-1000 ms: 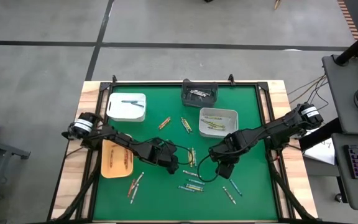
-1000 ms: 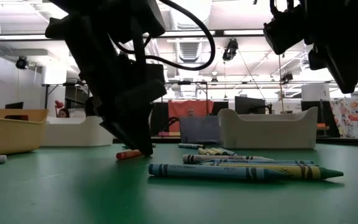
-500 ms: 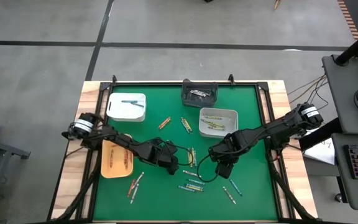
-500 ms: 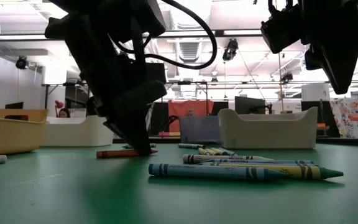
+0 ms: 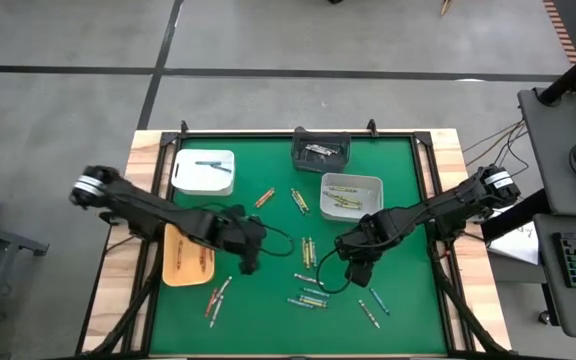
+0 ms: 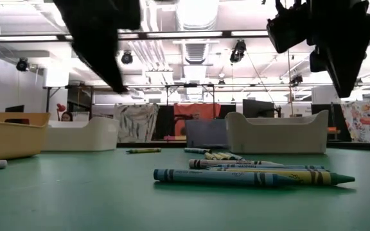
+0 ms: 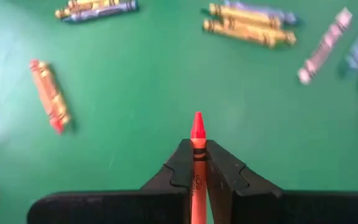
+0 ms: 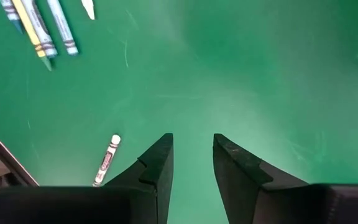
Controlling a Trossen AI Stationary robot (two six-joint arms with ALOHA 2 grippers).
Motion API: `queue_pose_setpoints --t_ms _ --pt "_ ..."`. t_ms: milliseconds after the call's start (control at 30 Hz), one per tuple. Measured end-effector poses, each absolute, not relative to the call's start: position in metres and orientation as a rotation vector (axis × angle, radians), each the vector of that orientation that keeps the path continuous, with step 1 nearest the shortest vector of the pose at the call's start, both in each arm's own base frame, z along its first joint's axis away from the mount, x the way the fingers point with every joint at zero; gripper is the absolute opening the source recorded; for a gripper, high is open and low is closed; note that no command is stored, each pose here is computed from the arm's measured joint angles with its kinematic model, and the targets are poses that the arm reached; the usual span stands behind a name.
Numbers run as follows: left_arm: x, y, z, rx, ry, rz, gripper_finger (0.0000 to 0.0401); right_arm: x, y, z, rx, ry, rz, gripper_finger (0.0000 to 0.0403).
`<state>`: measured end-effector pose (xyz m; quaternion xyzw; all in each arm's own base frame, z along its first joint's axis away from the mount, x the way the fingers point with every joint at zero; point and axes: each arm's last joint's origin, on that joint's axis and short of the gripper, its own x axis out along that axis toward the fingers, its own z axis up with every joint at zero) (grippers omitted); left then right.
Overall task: Sort crayons
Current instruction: Put the orange crayon into the orange bin
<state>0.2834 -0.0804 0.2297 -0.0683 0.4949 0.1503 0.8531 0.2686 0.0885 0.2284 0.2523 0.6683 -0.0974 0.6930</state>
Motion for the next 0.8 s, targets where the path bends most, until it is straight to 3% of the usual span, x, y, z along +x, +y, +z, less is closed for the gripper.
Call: queue_pose_setpoints --t_ms 167,367,800 --pt "0.232 -0.068 0.260 -0.252 1.223 0.338 0.0001 0.269 0.088 0.228 0.550 1.481 -0.220 0.0104" --pt "0.188 -0.055 0.267 -0.332 1.417 0.590 0.0000 0.271 0.089 0.229 0.553 1.465 -0.211 0.0098" --pt "0.174 -0.055 0.210 -0.404 1.713 0.831 0.0000 0.273 0.089 0.229 0.550 1.445 -0.201 0.0099"
